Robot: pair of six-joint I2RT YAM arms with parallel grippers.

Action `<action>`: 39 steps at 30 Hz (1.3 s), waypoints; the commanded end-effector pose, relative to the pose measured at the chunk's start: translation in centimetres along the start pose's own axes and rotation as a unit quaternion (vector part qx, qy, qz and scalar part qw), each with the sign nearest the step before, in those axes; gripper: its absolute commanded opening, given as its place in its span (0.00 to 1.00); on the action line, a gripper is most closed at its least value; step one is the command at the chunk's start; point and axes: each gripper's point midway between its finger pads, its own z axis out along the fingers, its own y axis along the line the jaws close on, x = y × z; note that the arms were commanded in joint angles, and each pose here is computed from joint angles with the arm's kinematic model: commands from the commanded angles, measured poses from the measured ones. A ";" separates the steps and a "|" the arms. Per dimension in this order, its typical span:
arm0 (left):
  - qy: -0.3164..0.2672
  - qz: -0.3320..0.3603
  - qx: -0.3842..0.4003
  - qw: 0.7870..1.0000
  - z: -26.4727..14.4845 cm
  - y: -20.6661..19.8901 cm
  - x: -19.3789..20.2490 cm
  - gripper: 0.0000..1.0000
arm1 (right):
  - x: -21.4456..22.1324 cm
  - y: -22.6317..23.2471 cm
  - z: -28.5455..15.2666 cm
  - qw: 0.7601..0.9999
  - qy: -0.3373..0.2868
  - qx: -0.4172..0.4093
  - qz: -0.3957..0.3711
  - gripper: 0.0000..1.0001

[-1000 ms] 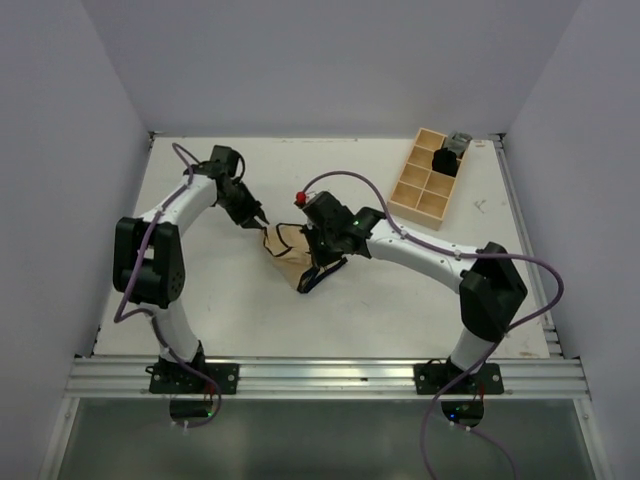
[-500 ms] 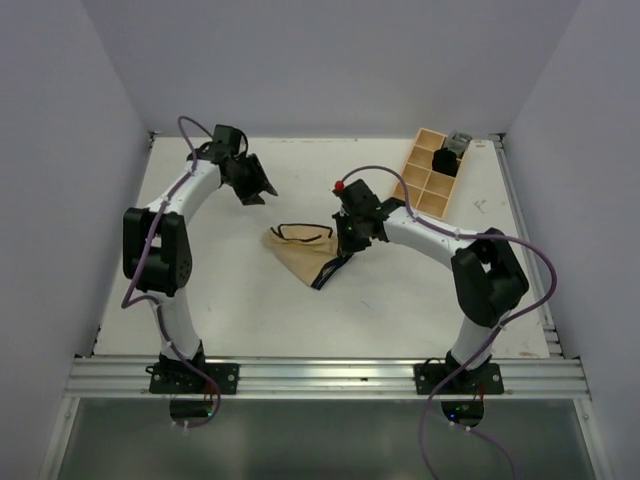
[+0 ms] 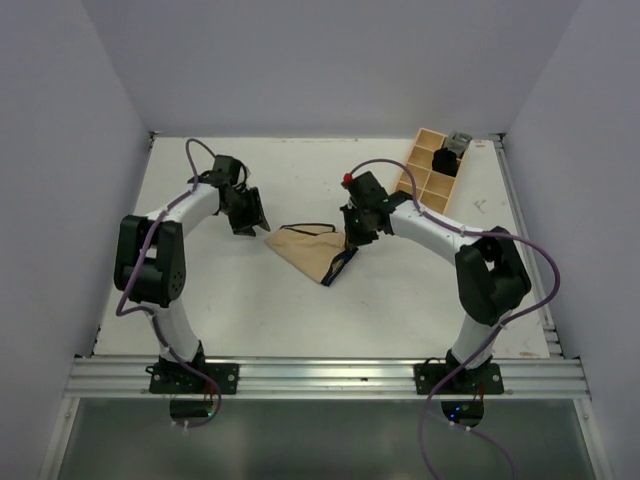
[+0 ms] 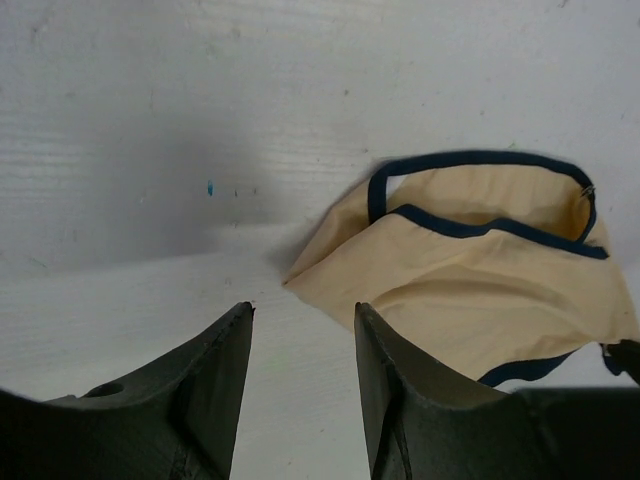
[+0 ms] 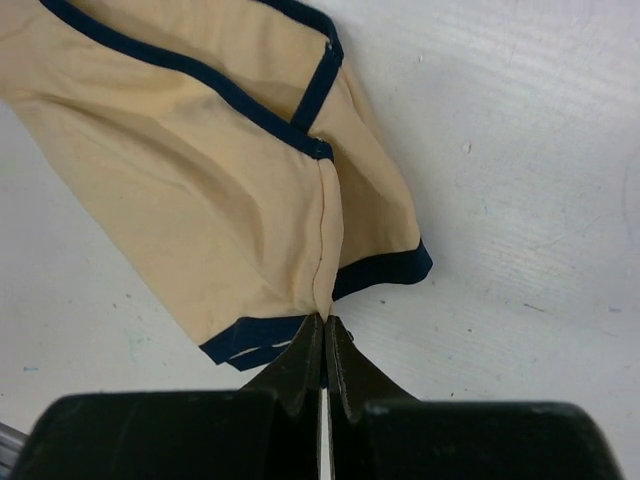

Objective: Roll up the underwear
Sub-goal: Fold the underwear

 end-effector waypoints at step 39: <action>-0.018 0.052 -0.079 0.995 4.5 0.9 -1.3 0.13 | -0.8 -4.4 2.2 0.997 0.035 0.063 -0.026 0.42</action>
